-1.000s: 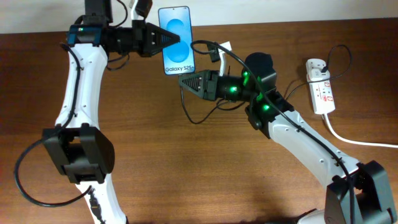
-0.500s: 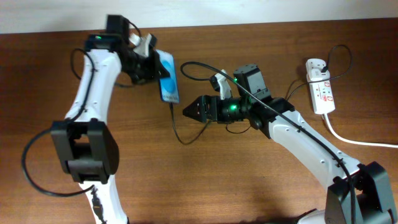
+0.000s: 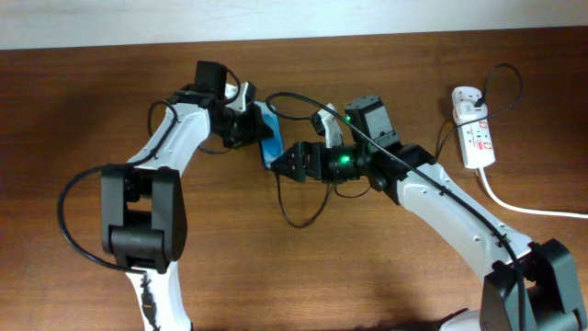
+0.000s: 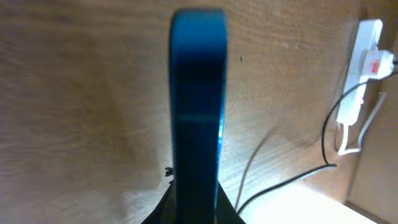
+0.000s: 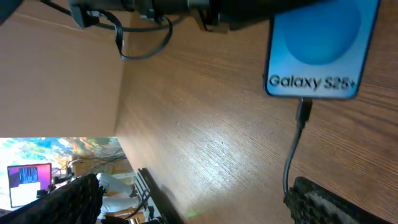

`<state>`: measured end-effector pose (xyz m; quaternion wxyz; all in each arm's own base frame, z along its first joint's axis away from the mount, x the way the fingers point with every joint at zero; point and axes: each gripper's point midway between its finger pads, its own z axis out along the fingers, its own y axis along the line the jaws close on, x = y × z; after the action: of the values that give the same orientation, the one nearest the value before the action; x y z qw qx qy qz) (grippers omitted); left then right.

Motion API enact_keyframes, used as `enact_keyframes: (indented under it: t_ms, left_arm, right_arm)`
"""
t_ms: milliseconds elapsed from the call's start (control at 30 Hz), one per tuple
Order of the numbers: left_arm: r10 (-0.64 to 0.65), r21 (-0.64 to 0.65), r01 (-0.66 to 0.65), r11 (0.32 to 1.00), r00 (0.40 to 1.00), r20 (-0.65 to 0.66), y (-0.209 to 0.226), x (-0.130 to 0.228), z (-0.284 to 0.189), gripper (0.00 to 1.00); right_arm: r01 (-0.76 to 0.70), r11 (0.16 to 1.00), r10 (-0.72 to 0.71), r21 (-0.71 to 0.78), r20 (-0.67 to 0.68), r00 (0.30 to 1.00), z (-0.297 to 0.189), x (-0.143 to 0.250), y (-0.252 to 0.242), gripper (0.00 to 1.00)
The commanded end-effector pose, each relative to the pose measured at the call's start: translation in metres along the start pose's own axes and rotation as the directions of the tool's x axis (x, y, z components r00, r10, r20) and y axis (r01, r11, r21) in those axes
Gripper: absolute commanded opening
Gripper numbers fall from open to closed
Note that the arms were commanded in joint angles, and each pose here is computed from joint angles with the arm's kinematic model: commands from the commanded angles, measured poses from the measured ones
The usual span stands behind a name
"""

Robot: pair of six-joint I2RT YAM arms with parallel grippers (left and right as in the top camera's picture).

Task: Plug charger to phone and switch on socket
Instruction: 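Lower the phone flat onto the table with the left gripper and release, then move the right gripper over the power strip's orange switch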

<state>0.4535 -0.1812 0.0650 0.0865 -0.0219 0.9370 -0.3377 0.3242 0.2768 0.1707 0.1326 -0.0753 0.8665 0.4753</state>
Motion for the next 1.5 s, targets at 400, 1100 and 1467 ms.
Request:
enact_keyframes:
  t_ms: [400, 1100, 1467]
  left_arm:
    - [-0.014, 0.004, 0.015, 1.000, 0.982, -0.187, 0.019, 0.045, 0.068, 0.08]
    - [0.169, -0.666, 0.016, 0.746, 0.962, 0.213, 0.042, -0.063, -0.095, 1.00]
    - [0.200, -0.527, 0.143, 0.838, 0.817, 0.540, -0.042, -0.072, -0.235, 1.00]
  right_arm:
    - [0.010, 1.000, -0.010, 0.008, 0.003, 1.000, -0.005, 0.000, 0.001, 0.98]
    - [-0.221, 0.709, 0.190, 0.670, 0.121, 0.974, -0.160, -0.016, -0.092, 0.98]
    - [-0.745, 0.255, 0.216, 0.617, 0.714, 0.666, -0.406, -0.054, -0.210, 0.98]
